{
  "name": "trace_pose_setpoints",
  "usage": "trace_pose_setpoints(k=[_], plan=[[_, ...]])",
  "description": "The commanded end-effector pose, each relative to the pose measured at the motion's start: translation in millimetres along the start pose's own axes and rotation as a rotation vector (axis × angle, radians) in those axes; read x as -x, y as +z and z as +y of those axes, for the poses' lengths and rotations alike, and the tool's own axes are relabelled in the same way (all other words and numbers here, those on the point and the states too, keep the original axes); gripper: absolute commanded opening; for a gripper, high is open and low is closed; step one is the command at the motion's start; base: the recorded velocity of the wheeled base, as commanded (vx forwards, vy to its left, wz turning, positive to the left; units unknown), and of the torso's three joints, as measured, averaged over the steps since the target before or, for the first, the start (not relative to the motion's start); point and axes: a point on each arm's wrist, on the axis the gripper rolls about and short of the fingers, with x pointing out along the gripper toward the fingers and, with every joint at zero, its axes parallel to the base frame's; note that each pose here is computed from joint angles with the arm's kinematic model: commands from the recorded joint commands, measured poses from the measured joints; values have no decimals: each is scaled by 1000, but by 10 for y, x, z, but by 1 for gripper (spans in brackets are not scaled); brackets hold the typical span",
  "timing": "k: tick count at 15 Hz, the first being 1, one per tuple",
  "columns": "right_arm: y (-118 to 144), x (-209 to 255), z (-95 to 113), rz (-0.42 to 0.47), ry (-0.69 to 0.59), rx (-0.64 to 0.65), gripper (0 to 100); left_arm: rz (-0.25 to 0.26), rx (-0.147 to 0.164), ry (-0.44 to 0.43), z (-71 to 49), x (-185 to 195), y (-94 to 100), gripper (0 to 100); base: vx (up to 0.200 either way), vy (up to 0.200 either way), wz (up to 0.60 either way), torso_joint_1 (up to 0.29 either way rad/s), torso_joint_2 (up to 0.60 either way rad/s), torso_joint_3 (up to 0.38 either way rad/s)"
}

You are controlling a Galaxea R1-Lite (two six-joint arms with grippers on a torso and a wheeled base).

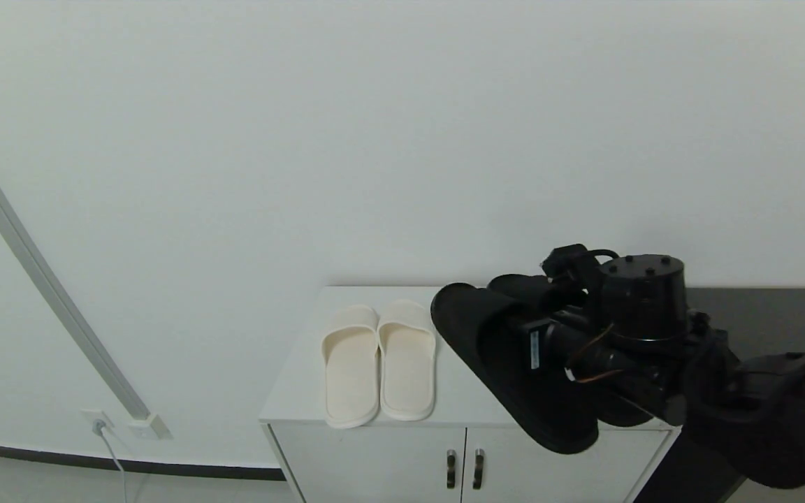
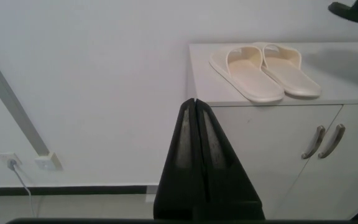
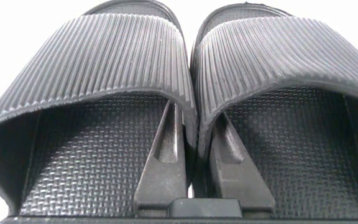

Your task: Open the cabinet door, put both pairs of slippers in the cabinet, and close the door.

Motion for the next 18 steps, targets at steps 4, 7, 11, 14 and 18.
trace_pose_setpoints(k=[4,7,11,14,18], plan=[[-17,536,9,-13,243,134,0,1,-1,1,0,-1,0,0,0,0,0,0,0,0],[-35,555,17,-17,302,217,0,1,-1,1,0,-1,0,0,0,0,0,0,0,0],[-17,590,34,-34,347,266,0,1,0,1,0,-1,0,0,0,0,0,0,0,0],[-40,585,32,-23,347,265,0,1,0,1,0,-1,0,0,-67,0,0,2,2,1],[-100,592,21,-2,346,264,0,1,0,1,0,-1,0,0,-200,0,0,1,2,5]])
